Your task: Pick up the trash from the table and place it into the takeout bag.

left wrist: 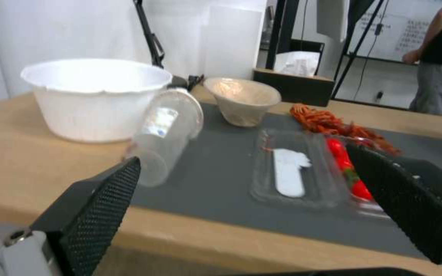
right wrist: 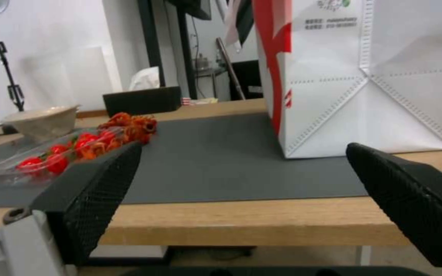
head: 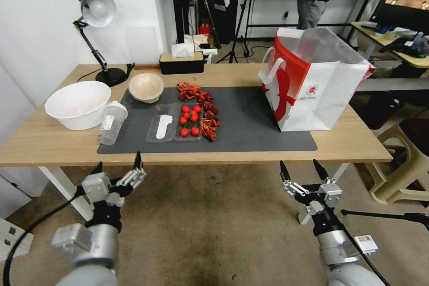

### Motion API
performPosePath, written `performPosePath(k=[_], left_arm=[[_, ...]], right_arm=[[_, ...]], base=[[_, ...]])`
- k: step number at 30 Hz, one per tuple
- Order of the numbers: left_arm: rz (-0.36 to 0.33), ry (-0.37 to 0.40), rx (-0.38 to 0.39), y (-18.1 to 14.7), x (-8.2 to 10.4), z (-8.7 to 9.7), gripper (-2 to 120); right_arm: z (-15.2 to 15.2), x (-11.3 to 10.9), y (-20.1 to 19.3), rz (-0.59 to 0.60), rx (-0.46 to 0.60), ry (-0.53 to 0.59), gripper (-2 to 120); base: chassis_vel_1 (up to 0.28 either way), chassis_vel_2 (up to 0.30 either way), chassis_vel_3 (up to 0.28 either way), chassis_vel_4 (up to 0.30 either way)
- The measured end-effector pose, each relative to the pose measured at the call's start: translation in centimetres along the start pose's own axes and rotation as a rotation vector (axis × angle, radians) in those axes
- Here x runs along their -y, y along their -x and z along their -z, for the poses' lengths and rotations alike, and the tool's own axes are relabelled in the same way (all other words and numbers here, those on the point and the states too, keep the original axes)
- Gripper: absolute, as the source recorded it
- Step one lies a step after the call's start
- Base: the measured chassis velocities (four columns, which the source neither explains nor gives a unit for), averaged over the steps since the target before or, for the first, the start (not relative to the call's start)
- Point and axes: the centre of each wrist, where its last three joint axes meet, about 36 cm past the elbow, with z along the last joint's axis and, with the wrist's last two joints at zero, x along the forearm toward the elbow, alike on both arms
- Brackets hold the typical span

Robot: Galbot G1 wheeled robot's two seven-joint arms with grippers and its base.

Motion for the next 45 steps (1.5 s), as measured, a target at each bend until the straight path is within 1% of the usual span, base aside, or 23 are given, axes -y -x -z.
performPosePath(k=[1,2,3,4,5,7,8,9,12,13,16,17,20,21,23,25,31,36,42,45], left_arm=[[0.000,0.000,0.000,0.0,0.0,0.0,100],[-0.004,0.020,0.004,0.7,-0.7,0.3,100],[-0.008,0.052,0.011,2.2,-1.9,0.9,100],[-0.012,0.071,0.017,3.4,-2.6,1.4,100],[-0.012,0.071,0.017,3.4,-2.6,1.4,100],[-0.015,0.099,0.023,6.0,-4.2,2.5,100],[-0.016,0.105,0.025,7.0,-4.6,3.0,100],[-0.016,0.105,0.025,7.0,-4.6,3.0,100],[-0.023,0.117,0.012,9.9,-5.9,4.7,100],[-0.023,0.117,0.012,9.9,-5.9,4.7,100],[-0.028,0.123,-0.071,12.9,-7.0,5.6,100],[-0.028,0.123,-0.071,12.9,-7.0,5.6,100],[-0.034,0.098,-0.166,14.9,-7.5,6.4,100],[-0.034,0.098,-0.166,14.9,-7.5,6.4,100],[-0.036,0.089,-0.213,16.1,-7.9,6.6,100],[-0.040,0.087,-0.242,17.1,-8.5,6.6,100],[-0.043,0.093,-0.274,18.8,-9.2,6.0,100],[-0.038,0.080,-0.305,20.3,-9.4,5.7,100],[-0.030,0.084,-0.338,21.4,-9.5,5.4,100],[-0.019,0.089,-0.379,22.0,-9.5,5.2,100]], right_arm=[[0.0,0.0,0.0,0.000,0.000,0.000,100],[0.0,-0.1,0.0,0.002,-0.001,0.000,100],[0.0,-0.2,0.0,0.008,-0.003,0.002,100],[0.0,-0.3,0.0,0.013,-0.005,0.002,100],[0.0,-0.3,0.0,0.013,-0.005,0.002,100],[0.0,-0.7,0.1,0.023,-0.009,0.006,100],[0.0,-0.7,0.2,0.027,-0.009,0.006,100],[0.0,-0.7,0.2,0.027,-0.009,0.006,100],[0.1,-1.0,0.8,0.044,-0.007,0.004,100],[0.1,-1.0,0.8,0.044,-0.007,0.004,100],[0.2,-1.0,1.2,0.054,-0.005,-0.001,100],[0.2,-1.0,1.2,0.054,-0.005,-0.001,100],[0.2,-0.8,0.9,0.044,-0.011,-0.009,100],[0.2,-0.8,0.9,0.044,-0.011,-0.009,100],[0.1,-0.7,0.6,0.038,-0.015,-0.016,100],[0.1,-0.7,0.5,0.033,-0.017,-0.021,100],[-0.1,-0.8,0.4,0.031,-0.019,-0.027,100],[-0.3,-0.8,0.5,0.032,-0.022,-0.034,100],[-0.4,-0.9,0.4,0.031,-0.027,-0.039,100],[-0.4,-0.8,0.4,0.028,-0.030,-0.042,100]], base=[[0.000,0.000,0.000,0.000],[0.000,0.000,0.000,0.000],[0.000,0.000,0.000,0.000],[0.000,0.000,0.000,0.000],[0.000,0.000,0.000,0.000],[0.000,0.000,0.000,0.000],[0.000,0.000,0.000,0.000],[0.000,0.000,0.000,0.000],[0.000,0.000,0.000,0.000],[0.000,0.000,0.000,0.000],[0.000,0.000,0.000,0.000],[0.000,0.000,0.000,0.000],[0.000,0.000,0.000,0.000],[0.000,0.000,0.000,0.000],[0.000,0.000,0.000,0.000],[0.000,0.000,0.000,0.000],[0.000,0.000,0.000,0.000],[0.000,0.000,0.000,0.000],[0.000,0.000,0.000,0.000],[0.000,0.000,0.000,0.000]])
